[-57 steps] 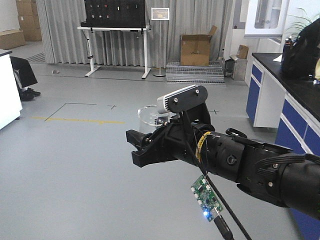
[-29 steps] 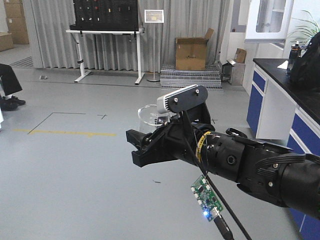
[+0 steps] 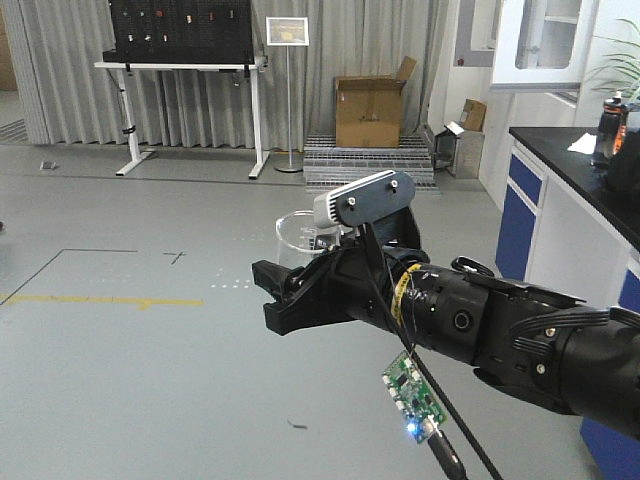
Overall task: Pick beaker and place in left cabinet
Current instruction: 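Hold the beaker in the right gripper while the base turns away, then carry the beaker in the right gripper toward the open white cabinet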
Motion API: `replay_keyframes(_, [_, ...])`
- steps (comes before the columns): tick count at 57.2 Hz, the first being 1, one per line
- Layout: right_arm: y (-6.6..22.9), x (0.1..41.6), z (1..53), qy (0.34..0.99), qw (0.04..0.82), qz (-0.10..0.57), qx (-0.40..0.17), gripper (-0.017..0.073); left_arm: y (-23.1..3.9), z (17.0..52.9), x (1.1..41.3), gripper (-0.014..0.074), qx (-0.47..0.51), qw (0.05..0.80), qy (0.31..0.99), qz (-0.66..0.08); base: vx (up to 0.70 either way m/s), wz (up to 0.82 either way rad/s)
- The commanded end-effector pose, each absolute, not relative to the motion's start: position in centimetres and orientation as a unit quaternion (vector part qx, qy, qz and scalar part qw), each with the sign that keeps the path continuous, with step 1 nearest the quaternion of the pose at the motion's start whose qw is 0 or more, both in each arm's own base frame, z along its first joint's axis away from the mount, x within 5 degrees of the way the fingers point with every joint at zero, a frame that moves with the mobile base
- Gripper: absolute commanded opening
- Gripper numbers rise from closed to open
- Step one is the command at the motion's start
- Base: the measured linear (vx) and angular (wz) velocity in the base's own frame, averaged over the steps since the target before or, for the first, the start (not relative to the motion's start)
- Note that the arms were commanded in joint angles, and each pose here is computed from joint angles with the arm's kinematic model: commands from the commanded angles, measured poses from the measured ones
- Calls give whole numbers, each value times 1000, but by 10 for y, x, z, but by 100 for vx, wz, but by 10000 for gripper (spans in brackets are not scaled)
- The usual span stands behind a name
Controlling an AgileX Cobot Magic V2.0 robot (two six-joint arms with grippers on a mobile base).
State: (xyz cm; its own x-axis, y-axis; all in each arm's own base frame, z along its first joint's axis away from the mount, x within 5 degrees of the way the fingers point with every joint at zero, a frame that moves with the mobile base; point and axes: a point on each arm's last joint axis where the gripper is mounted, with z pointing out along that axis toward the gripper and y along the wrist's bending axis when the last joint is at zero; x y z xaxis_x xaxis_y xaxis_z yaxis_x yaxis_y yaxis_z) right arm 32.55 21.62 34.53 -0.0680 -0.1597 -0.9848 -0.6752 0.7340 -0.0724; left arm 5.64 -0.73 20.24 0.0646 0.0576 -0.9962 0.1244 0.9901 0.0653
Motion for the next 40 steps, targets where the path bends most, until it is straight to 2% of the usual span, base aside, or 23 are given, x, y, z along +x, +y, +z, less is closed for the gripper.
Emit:
replay_keyframes(1, [213,317,376,666,646,231,-294,-9,-7,205,55,1,59,755,652,-27,62,-3])
replay_keyframes(40, [214,318,375,665,645,232,-295,-9,-7,205,55,1,59,755,652,-27,67,-3])
